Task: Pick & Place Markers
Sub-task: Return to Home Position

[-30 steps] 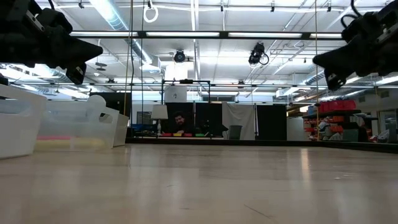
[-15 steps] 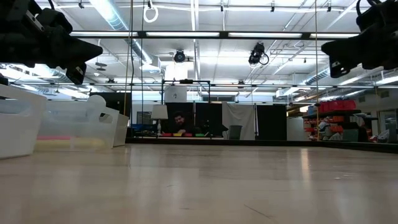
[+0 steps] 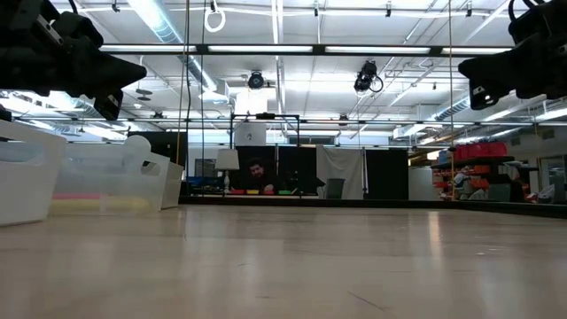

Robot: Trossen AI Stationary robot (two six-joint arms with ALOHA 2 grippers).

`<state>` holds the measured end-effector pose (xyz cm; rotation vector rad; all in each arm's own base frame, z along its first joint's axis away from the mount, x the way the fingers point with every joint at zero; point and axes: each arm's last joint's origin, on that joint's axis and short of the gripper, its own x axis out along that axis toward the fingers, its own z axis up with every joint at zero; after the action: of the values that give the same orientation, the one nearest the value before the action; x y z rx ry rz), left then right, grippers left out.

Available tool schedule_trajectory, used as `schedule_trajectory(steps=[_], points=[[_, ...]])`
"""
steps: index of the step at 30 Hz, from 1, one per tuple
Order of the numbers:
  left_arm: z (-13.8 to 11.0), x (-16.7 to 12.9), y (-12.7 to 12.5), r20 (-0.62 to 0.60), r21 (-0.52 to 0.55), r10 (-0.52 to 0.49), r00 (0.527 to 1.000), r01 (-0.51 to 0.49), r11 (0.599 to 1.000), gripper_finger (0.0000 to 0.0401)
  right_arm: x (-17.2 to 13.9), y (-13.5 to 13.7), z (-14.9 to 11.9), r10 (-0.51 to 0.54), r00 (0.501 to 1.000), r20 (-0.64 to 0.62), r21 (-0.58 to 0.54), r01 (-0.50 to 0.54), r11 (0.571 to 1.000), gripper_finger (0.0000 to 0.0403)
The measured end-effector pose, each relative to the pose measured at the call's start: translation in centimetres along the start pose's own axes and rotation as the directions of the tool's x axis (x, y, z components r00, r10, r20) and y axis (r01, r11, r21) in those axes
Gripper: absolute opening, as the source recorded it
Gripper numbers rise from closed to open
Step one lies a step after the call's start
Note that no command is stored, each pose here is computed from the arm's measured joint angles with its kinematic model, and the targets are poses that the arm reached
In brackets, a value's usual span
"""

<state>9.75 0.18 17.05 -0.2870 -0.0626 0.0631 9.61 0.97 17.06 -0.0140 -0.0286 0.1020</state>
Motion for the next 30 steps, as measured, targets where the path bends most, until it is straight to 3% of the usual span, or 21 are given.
schedule_trajectory(steps=[7, 14, 30], points=[[0.0, 0.0, 0.0, 0.0, 0.0, 0.0, 1.0, 0.0, 1.0, 0.0012, 0.0, -0.2, 0.0, -0.015, 1.0, 0.0, 0.006, 0.015, 1.0, 0.0024], [0.0, 0.0, 0.0, 0.0, 0.0, 0.0, 1.0, 0.0, 1.0, 0.0014, -0.1, -1.0, 0.0, -0.107, 0.994, -0.001, 0.004, 0.107, 0.994, 0.0024], [0.0, 0.0, 0.0, 0.0, 0.0, 0.0, 1.0, 0.0, 1.0, 0.0012, 0.0, -1.1, -0.1, -0.111, 0.994, -0.012, 0.013, 0.111, 0.994, 0.0024]])
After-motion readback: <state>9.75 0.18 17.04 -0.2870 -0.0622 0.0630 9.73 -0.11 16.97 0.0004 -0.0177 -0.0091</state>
